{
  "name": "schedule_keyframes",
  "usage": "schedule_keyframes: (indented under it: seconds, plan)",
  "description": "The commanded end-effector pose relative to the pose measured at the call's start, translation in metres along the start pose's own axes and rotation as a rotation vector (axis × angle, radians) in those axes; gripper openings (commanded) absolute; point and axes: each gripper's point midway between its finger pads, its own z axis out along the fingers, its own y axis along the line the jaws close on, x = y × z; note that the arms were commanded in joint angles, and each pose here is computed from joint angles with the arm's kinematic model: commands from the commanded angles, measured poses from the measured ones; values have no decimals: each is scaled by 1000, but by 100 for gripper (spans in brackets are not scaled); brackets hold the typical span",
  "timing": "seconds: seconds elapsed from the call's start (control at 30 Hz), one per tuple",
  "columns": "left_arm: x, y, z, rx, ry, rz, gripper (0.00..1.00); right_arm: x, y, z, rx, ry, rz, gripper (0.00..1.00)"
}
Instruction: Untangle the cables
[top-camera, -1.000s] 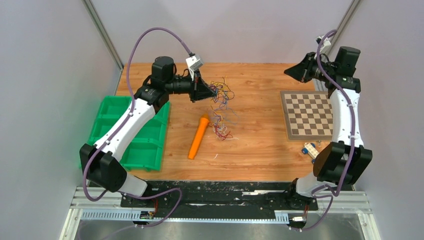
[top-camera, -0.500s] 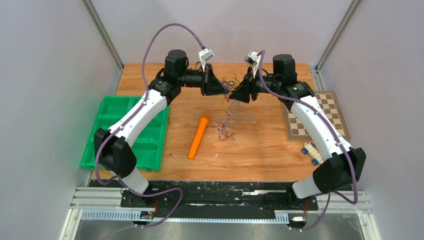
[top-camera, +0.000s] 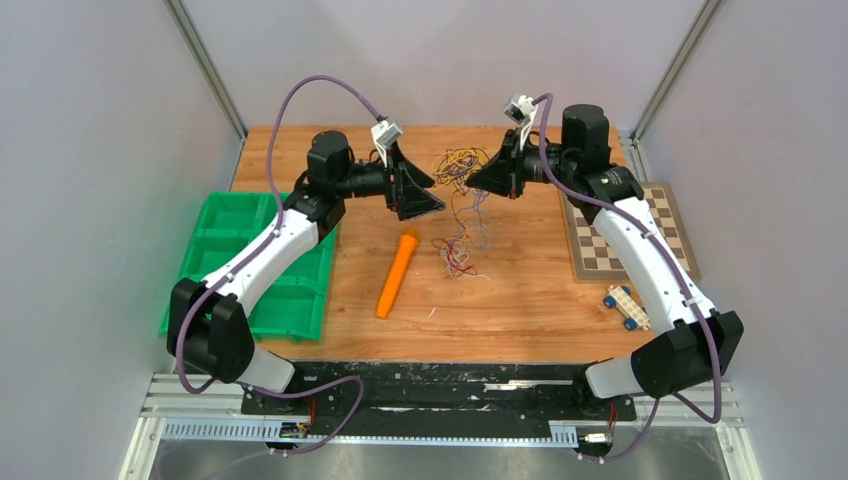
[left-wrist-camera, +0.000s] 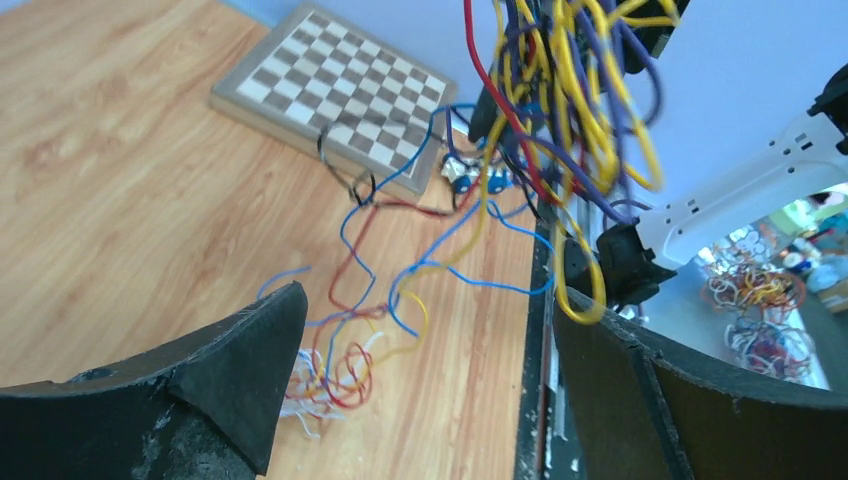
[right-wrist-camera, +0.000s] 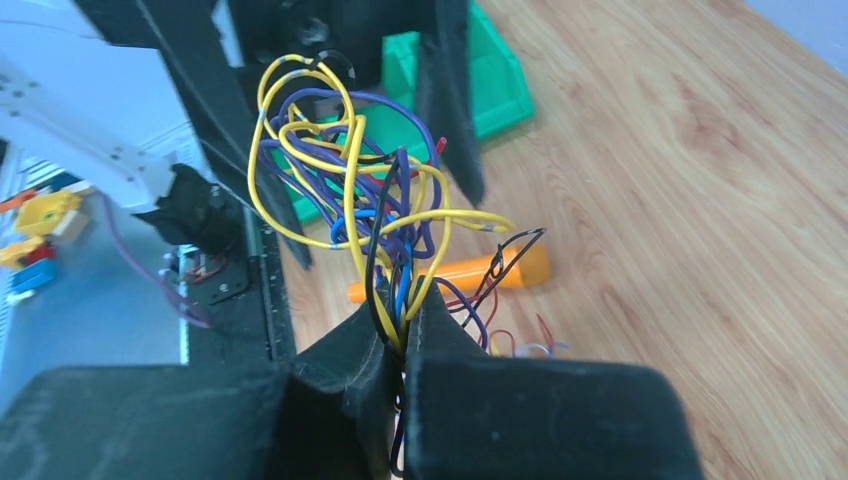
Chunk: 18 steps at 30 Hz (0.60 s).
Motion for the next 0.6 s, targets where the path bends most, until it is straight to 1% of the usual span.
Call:
schedule_keyframes:
  seconds: [0.0, 0.13, 0.17, 0.2, 0.23, 0.27, 0.3, 0.33, 0.4, 0.43, 0.47, 0.57]
  plan:
    - [-34, -12, 21, 52, -91, 239, 100, -30, 46, -12, -177, -67, -39, 0]
    - [-32, -13, 46, 87, -79, 288, 100, -33, 52, -15, -223, -71, -31, 0]
    - [-32, -11, 51, 92, -69, 280, 94, -34, 49, -18, -216, -75, -27, 0]
    - [-34, -11, 52, 94, -64, 279, 77, -36, 43, -22, -201, -81, -20, 0]
    - [-35, -9, 51, 90, -51, 266, 67, -38, 35, -30, -184, -89, -8, 0]
    - [-34, -11, 49, 104, -41, 262, 44, -40, 26, -38, -161, -98, 6, 0]
    - [-35, -14, 44, 108, -40, 257, 33, -42, 14, -47, -123, -109, 15, 0]
    - [-34, -19, 40, 130, -33, 244, 16, -43, 0, -55, -72, -121, 21, 0]
    - [-44, -33, 23, 148, -44, 236, 1, -42, -38, -75, 94, -140, 24, 0]
    - [-48, -37, 19, 151, -51, 233, 0, -37, -54, -80, 166, -135, 23, 0]
    - [-58, -48, 10, 155, -66, 239, 0, -32, -80, -96, 272, -127, 4, 0]
    - [-80, -62, -6, 136, -101, 268, 0, -7, -132, -120, 491, -55, -25, 0]
